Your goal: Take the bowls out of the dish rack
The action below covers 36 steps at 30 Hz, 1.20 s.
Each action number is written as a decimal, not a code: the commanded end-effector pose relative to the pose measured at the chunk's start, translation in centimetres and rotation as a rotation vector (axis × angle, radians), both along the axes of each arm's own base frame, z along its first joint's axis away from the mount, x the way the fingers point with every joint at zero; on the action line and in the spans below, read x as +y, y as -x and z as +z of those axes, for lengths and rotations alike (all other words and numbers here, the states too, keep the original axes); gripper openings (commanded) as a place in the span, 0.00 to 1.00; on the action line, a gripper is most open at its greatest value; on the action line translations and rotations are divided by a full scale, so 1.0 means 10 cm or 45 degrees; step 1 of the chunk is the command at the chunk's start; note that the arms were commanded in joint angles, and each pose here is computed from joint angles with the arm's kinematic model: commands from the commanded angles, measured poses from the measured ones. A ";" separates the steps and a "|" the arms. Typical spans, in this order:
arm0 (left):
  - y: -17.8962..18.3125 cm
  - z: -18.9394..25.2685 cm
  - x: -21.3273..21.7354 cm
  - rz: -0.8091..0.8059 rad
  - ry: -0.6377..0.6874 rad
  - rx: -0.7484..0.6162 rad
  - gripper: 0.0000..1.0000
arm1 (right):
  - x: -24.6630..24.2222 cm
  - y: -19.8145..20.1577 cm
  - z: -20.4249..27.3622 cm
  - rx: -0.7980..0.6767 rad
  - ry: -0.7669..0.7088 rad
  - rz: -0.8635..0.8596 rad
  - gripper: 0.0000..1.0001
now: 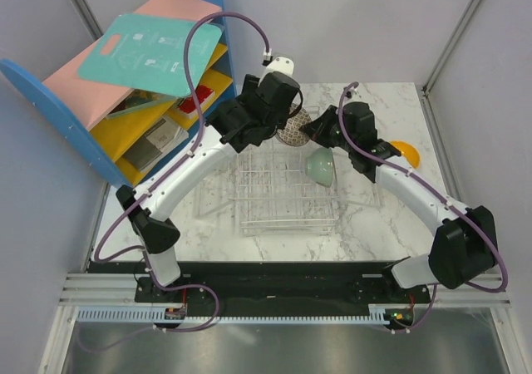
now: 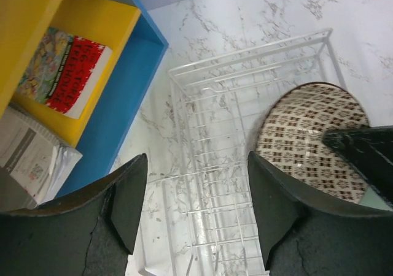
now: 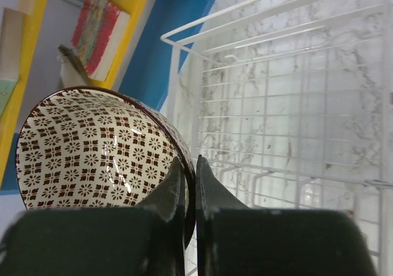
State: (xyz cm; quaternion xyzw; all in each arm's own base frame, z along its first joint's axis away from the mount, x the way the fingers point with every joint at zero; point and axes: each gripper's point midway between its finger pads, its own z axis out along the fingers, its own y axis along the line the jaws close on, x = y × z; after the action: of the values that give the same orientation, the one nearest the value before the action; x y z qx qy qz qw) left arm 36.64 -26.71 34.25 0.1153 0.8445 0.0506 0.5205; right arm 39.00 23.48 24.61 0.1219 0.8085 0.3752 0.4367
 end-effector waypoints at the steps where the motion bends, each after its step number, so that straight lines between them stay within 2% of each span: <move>1: 0.03 0.36 0.31 0.170 0.089 -0.154 0.73 | -0.41 -0.12 0.46 -0.179 -0.003 -0.197 0.00; 3: 0.06 0.37 0.42 0.197 0.102 -0.163 0.73 | -0.69 -0.14 0.41 -0.166 0.002 -0.275 0.00; 5: 0.08 0.30 0.49 0.212 0.088 -0.152 0.73 | -1.21 -0.20 0.33 -0.133 0.045 -0.424 0.00; 9: 0.13 0.18 0.57 0.220 0.091 -0.134 0.73 | -2.22 -0.09 0.40 -0.132 0.216 -0.768 0.00; 12: 0.13 0.04 0.56 0.218 0.075 -0.103 0.72 | -2.71 0.01 0.36 -0.097 0.301 -0.923 0.00; 15: 0.13 -0.03 0.52 0.202 0.075 -0.081 0.72 | -2.90 0.06 0.20 -0.020 0.393 -0.981 0.00; 21: 0.14 -0.11 0.52 0.191 0.050 -0.059 0.72 | -3.13 0.10 -0.32 0.206 0.381 -0.991 0.00; 24: 0.17 -0.17 0.53 0.190 0.056 -0.043 0.71 | -3.27 0.16 -0.46 0.260 0.408 -1.039 0.00; 36: 0.21 -0.26 0.55 0.181 0.051 -0.017 0.70 | -3.28 0.20 -0.99 0.450 0.402 -1.006 0.02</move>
State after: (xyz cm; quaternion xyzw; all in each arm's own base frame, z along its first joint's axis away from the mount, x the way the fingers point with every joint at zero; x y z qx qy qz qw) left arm 34.84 -21.49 30.09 0.0763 0.8551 0.1013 0.5028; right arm 36.13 -9.14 14.86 0.4105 0.8156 0.0131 0.4076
